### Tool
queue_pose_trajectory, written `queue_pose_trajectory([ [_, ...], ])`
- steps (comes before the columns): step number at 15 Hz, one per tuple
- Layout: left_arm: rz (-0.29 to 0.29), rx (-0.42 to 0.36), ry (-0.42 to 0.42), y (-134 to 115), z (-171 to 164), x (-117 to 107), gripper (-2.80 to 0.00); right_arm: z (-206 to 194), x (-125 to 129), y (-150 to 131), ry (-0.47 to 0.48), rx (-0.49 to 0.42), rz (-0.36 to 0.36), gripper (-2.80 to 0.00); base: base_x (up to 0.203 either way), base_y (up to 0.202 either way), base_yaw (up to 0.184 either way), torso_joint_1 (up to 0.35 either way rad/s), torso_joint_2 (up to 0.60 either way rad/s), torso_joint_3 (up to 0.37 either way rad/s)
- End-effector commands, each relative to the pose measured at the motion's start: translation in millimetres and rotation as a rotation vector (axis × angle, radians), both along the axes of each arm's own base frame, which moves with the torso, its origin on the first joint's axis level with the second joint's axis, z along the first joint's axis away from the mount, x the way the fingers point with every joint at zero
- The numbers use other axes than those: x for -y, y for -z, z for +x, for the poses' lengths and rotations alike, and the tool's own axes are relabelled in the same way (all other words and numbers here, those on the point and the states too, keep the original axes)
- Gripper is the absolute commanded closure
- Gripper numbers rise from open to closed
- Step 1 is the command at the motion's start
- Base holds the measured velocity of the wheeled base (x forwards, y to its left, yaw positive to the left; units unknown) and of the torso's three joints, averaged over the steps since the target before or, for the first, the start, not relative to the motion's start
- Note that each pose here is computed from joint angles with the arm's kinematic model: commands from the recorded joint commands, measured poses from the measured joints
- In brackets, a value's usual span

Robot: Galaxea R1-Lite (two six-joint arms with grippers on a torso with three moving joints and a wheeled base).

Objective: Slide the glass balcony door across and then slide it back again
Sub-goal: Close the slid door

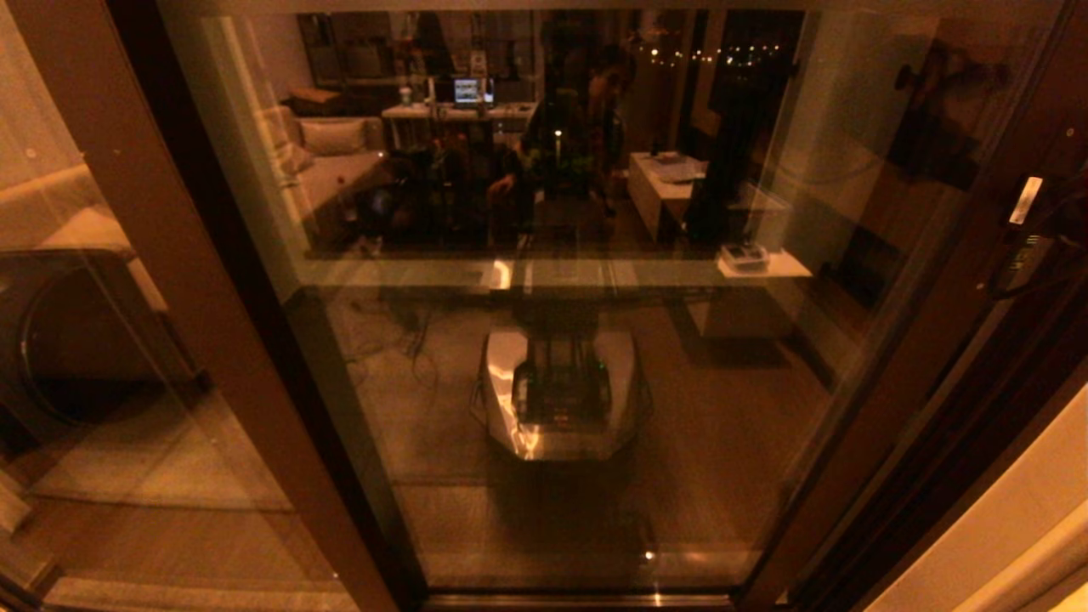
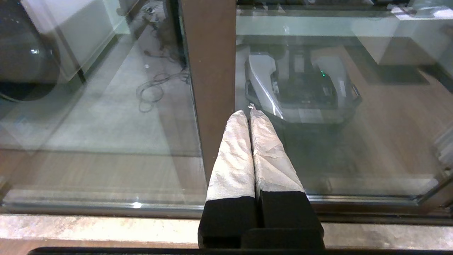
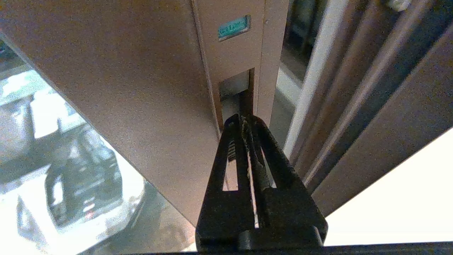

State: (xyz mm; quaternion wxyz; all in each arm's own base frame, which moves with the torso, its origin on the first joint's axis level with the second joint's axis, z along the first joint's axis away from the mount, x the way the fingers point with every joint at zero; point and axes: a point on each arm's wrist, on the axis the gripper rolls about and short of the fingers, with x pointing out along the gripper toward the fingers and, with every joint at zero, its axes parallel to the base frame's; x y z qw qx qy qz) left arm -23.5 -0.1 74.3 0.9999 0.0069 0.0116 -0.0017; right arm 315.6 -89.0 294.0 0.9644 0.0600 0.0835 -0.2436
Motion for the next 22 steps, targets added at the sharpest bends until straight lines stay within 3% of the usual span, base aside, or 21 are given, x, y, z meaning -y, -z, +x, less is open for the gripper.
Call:
queue_pose_trajectory([
  [1, 0.000, 0.002, 0.000, 0, 0, 0, 0.00, 2, 6, 3, 0.014, -0.010, 0.002, 0.00, 0.000, 0.000, 0.000, 0.000, 0.00, 0.000],
  [11, 0.000, 0.002, 0.000, 0, 0, 0, 0.00, -1, 36, -3, 0.095, 0.014, -0.009, 0.00, 0.000, 0.000, 0.000, 0.000, 0.00, 0.000],
  [22, 0.000, 0.003, 0.000, 0, 0, 0, 0.00, -4, 42, -5, 0.116, 0.022, -0.012, 0.00, 0.000, 0.000, 0.000, 0.000, 0.00, 0.000],
])
